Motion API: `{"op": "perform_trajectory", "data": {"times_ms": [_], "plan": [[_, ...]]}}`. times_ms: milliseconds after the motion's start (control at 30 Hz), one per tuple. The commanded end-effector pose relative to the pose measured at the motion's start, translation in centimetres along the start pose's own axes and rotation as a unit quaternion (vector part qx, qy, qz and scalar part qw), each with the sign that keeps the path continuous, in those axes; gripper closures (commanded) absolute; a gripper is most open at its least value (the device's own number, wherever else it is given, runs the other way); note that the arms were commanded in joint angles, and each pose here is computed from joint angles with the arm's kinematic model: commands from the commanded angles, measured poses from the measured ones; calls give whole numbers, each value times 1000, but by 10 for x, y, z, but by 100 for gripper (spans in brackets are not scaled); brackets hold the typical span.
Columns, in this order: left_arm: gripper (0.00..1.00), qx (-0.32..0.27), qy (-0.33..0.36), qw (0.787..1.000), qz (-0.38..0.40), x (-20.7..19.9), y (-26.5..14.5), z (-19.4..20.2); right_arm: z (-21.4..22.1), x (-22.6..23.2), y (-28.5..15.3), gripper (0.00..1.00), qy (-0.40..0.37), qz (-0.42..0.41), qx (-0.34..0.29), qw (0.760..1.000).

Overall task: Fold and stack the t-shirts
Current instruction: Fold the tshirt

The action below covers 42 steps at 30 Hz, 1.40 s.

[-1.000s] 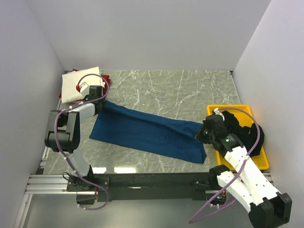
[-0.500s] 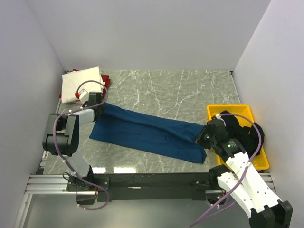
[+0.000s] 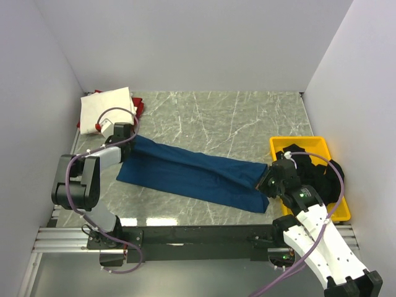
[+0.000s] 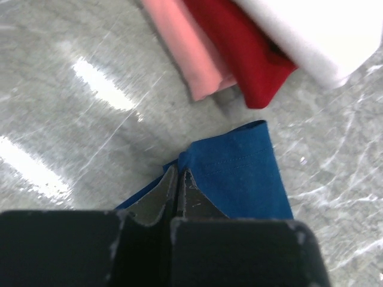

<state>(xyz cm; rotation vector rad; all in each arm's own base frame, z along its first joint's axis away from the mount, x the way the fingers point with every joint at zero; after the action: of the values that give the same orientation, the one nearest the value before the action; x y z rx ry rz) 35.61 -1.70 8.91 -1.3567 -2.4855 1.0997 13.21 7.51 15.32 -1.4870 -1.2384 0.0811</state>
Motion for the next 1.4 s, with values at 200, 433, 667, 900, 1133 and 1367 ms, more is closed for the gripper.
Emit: {"op": "perform_trajectory", "data": {"times_ms": [200,433,667,900,1133,1367], "plan": [[98,-16,-29,999,2,8,-11,-2,6,-7,0,100,7,-4,1,1000],[68,-19,-48,999,4,16,-18,1,12,-6,0,80,0,-34,15,999],[45,-41,-57,996,59,-1,-47,-18,0,15,-3,48,-22,-68,4,997],[59,-23,-1,994,105,-56,-63,-3,-25,45,23,48,-19,-42,-38,998],[64,21,38,993,112,-73,-54,27,-42,59,61,48,-24,-11,-64,998],[66,34,41,992,115,-64,-56,38,-45,63,99,44,-62,7,-52,997]]}}
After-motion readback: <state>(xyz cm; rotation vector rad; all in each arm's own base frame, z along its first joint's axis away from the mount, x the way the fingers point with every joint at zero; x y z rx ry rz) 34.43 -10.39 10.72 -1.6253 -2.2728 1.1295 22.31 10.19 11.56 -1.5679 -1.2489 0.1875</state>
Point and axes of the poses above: each gripper's point midway between its finger pads, its own y axis out along the fingers, its own x axis along the line the jaws close on, z = x × y, the point moved 7 cm from there along -y, back along the fingers, and after that the axes turned 9 degrees about y, right-handed, at the moved point
